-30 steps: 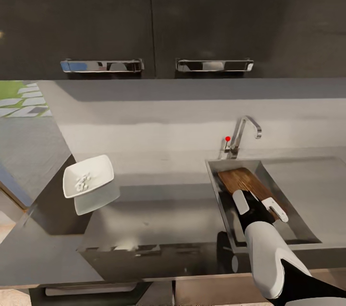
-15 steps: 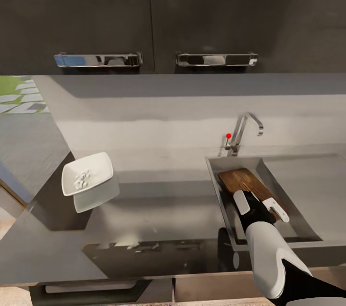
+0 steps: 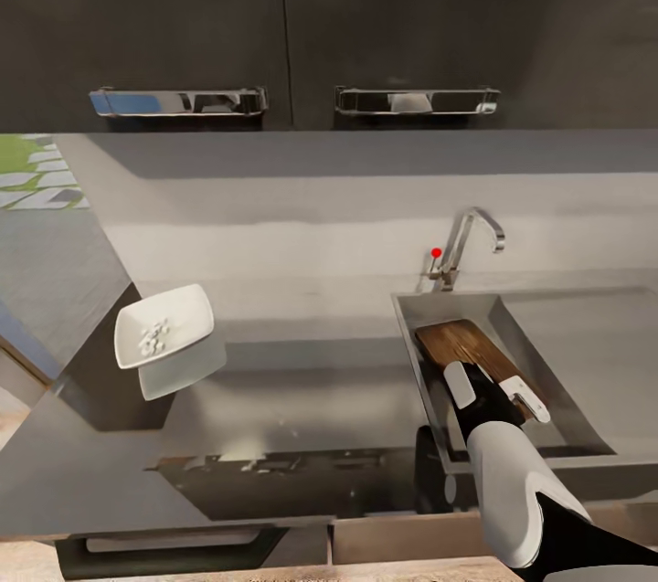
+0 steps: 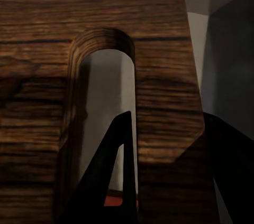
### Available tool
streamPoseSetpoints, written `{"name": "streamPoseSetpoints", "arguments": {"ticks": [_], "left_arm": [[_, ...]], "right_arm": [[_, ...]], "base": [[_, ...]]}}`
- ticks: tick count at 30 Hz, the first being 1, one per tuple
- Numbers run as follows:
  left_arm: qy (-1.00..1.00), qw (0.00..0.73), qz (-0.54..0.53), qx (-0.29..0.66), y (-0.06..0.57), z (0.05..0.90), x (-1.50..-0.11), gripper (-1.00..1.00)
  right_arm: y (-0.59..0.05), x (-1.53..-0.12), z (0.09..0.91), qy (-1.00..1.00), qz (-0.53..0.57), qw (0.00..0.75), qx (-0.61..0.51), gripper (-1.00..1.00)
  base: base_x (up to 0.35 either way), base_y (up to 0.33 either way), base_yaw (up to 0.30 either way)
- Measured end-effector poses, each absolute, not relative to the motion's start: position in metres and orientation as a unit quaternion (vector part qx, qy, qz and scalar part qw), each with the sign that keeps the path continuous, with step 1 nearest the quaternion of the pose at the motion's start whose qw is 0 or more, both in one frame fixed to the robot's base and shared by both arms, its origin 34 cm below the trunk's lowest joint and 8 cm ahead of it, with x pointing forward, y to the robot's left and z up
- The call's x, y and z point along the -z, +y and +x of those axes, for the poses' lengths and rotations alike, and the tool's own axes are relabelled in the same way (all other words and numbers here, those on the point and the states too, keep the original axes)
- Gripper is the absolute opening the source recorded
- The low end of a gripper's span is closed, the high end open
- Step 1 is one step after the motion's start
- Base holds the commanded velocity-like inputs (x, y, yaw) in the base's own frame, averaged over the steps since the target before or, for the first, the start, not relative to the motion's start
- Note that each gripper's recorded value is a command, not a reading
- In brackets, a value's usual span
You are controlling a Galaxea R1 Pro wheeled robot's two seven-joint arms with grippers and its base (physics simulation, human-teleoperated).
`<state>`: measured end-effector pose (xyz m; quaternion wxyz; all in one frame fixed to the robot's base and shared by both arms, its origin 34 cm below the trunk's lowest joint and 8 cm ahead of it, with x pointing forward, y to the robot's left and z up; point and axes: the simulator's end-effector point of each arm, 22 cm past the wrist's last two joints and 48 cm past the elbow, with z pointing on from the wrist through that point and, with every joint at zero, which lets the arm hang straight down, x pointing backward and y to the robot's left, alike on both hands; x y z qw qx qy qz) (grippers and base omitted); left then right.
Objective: In the kitchen, take the Vidalia onion out of the sink, dice it on the chopping board with the paring knife, put the diced onion into the bowl on the countertop, then place both the paring knife and the chopping board into the sink.
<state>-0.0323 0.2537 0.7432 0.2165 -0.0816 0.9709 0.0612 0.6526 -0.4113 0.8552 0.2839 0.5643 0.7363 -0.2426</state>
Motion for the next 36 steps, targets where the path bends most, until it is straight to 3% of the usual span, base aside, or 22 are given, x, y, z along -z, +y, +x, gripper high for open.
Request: {"name": "streamPoseSetpoints", "arguments": {"ticks": [30,31,36], "left_arm": [[0.972,0.21,-0.081,-0.062,0.2537,-0.0359,-0.7453,1.0],[0.972,0.21,-0.081,-0.062,0.2537,-0.0359,-0.7453,1.0],[0.972,0.21,-0.081,-0.062,0.2537,-0.0359,-0.7453,1.0]], "right_arm": [[-0.42,-0.8488,0.6491,0.736,0.564,0.28,0.25,-1.0],[-0.42,-0.8489,0.6492,0.736,0.564,0.28,0.25,1.0],[-0.42,-0.849,0.6496,0.736,0.564,0.281,0.25,1.0]], "base": [[0.0,0.0,0.0],[0.0,0.0,0.0],[0.0,0.0,0.0]]}}
